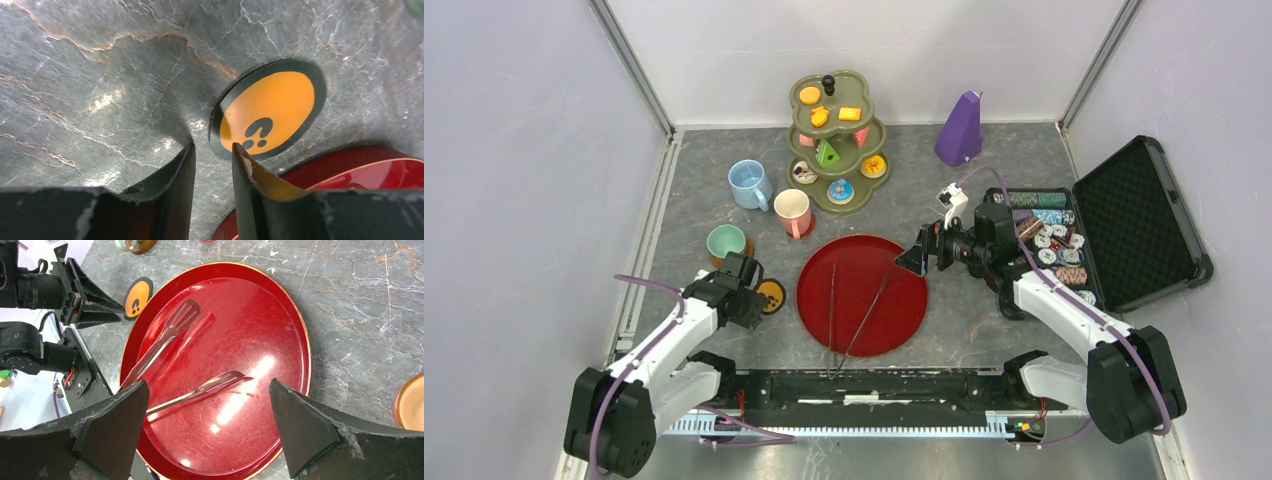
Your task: Serve the afternoon tea
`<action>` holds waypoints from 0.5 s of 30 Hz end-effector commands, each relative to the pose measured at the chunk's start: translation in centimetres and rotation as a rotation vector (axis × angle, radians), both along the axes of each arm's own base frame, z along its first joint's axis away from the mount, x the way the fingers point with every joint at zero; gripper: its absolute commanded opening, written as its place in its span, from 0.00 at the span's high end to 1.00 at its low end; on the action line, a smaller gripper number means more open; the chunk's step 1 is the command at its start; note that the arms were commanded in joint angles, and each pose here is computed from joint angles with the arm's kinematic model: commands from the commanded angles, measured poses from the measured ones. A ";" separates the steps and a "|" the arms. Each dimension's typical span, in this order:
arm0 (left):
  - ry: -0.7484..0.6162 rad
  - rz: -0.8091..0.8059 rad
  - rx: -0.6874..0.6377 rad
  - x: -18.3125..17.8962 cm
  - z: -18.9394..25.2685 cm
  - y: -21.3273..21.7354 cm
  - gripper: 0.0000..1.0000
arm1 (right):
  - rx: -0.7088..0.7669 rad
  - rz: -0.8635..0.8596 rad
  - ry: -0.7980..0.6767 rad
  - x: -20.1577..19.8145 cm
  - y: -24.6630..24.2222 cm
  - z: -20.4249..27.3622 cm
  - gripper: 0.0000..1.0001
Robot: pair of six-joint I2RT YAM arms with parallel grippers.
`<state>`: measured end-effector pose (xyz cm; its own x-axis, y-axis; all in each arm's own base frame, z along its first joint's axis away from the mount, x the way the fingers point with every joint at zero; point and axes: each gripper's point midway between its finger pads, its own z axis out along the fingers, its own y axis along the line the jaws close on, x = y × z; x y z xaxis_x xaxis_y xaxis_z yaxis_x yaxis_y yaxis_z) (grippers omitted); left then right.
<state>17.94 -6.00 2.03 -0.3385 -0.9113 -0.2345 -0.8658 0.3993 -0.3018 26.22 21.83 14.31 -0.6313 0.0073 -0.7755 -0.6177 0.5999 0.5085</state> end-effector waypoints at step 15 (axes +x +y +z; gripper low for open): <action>-0.028 0.024 0.045 5.8 -0.8 -1.7 0.65 | -0.099 -0.082 -0.076 0.7 -2.0 1.2 0.02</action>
<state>22.61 -8.56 1.65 -0.3442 -0.9112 -0.2263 -0.8532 0.4042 -0.3297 26.20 20.29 13.92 -0.6181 -0.0201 -0.7859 -0.5896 0.6730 0.4465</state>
